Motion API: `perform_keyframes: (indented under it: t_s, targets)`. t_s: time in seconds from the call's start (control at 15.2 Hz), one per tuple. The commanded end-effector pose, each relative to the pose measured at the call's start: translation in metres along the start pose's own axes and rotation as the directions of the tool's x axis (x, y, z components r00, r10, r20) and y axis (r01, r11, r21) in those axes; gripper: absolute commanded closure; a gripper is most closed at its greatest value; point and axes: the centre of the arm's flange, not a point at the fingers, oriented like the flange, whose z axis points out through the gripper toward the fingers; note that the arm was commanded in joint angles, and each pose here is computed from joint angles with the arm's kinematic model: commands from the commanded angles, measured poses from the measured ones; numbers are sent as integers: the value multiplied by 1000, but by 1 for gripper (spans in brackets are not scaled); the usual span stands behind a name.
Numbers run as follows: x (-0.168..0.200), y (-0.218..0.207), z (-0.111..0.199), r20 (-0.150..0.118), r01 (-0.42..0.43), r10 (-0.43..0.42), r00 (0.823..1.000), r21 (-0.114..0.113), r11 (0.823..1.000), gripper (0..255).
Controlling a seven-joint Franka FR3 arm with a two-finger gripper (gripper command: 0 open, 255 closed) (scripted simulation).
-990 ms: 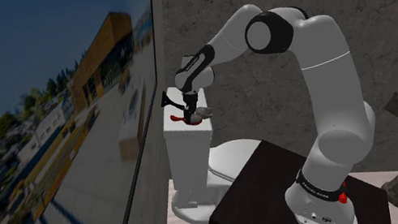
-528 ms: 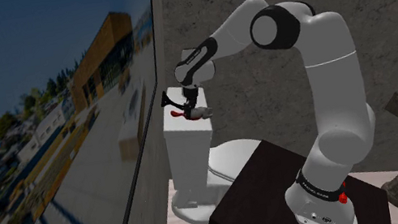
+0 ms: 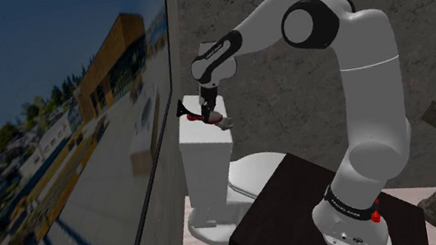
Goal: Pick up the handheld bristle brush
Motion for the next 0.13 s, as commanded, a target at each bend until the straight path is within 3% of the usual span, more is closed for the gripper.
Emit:
perform_keyframes:
  t_s: [0.0, 0.07]
  targets:
    - [-1, 0, -6, 0, 0, 0, 1000, 0, 1000, 255]
    - [-1, 0, -6, 0, 0, 0, 1000, 0, 1000, 255]
